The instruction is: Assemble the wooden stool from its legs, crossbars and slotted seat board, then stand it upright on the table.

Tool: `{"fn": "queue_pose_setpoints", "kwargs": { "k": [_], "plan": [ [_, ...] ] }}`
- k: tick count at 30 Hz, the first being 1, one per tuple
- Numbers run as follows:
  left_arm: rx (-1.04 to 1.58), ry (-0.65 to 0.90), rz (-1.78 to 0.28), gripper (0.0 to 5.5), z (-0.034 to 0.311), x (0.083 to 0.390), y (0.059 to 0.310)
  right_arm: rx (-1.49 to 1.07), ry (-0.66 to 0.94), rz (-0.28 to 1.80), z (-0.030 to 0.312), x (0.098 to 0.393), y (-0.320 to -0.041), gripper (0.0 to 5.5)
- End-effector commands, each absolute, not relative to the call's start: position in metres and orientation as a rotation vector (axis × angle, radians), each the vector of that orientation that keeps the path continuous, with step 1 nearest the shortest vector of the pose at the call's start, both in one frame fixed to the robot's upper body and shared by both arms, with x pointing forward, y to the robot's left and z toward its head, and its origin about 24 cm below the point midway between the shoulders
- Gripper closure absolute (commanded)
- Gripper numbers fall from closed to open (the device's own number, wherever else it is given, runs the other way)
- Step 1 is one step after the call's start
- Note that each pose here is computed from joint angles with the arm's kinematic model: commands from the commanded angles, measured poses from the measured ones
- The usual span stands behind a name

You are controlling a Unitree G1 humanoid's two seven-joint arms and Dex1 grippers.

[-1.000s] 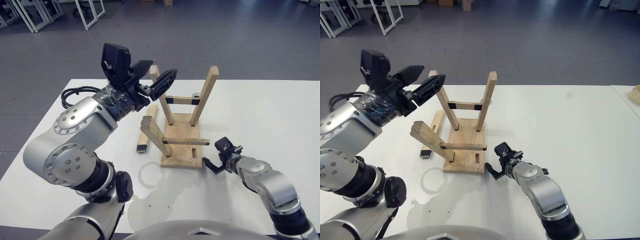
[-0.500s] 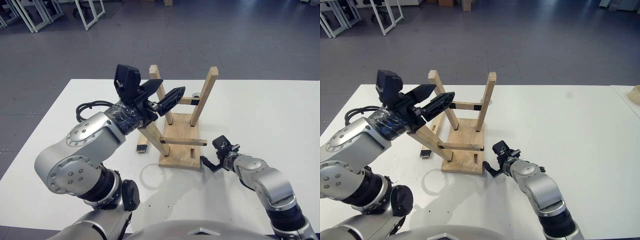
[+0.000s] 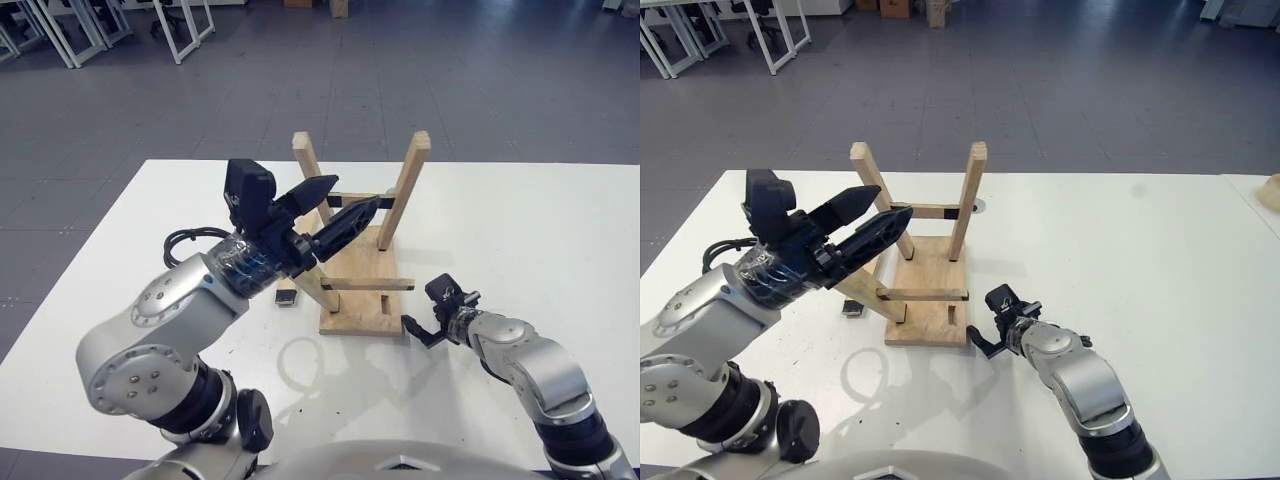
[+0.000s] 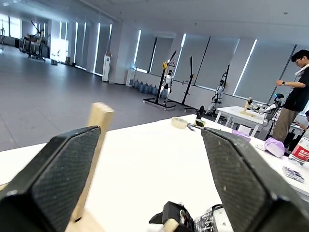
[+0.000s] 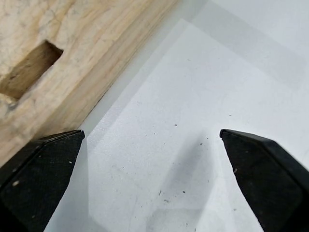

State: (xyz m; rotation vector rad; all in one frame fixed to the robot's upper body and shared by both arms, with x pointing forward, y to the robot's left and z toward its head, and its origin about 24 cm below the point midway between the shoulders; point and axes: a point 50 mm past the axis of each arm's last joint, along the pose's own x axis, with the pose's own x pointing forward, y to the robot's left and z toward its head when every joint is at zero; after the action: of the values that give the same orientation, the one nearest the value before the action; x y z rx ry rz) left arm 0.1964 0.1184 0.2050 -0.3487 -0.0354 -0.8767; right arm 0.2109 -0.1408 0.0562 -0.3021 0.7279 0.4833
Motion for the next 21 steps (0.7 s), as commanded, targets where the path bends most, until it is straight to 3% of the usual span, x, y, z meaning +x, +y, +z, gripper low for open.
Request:
{"fn": "queue_pose_setpoints", "kwargs": {
  "k": [1, 9, 12, 14, 16, 17, 19, 21],
  "plan": [
    [-0.359, 0.246, -0.816, 1.62, 0.161, 0.201, 0.116, -0.307, 0.820, 0.484, 0.043, 0.204, -0.145, 0.31],
    [-0.532, -0.310, -1.080, 1.62, 0.280, 0.203, 0.146, -0.290, 0.827, 0.474, 0.040, 0.201, -0.143, 0.31],
    [-0.687, -0.499, -1.016, 1.62, 0.322, 0.201, 0.175, -0.292, 0.823, 0.473, 0.040, 0.202, -0.143, 0.31],
    [-0.749, -0.580, -0.779, 1.62, 0.337, 0.215, 0.206, -0.297, 0.812, 0.484, 0.042, 0.205, -0.141, 0.31],
    [-0.638, -0.489, -0.316, 1.62, 0.318, 0.244, 0.245, -0.298, 0.796, 0.520, 0.045, 0.207, -0.135, 0.31],
    [-0.462, -0.355, -0.120, 1.62, 0.291, 0.256, 0.255, -0.263, 0.780, 0.547, 0.051, 0.208, -0.130, 0.31],
    [-0.217, -0.093, 0.044, 1.62, 0.236, 0.263, 0.256, -0.219, 0.746, 0.580, 0.062, 0.212, -0.124, 0.31],
    [-0.112, 0.134, 0.025, 1.62, 0.179, 0.260, 0.236, -0.209, 0.725, 0.584, 0.069, 0.216, -0.123, 0.31]
  ]
}}
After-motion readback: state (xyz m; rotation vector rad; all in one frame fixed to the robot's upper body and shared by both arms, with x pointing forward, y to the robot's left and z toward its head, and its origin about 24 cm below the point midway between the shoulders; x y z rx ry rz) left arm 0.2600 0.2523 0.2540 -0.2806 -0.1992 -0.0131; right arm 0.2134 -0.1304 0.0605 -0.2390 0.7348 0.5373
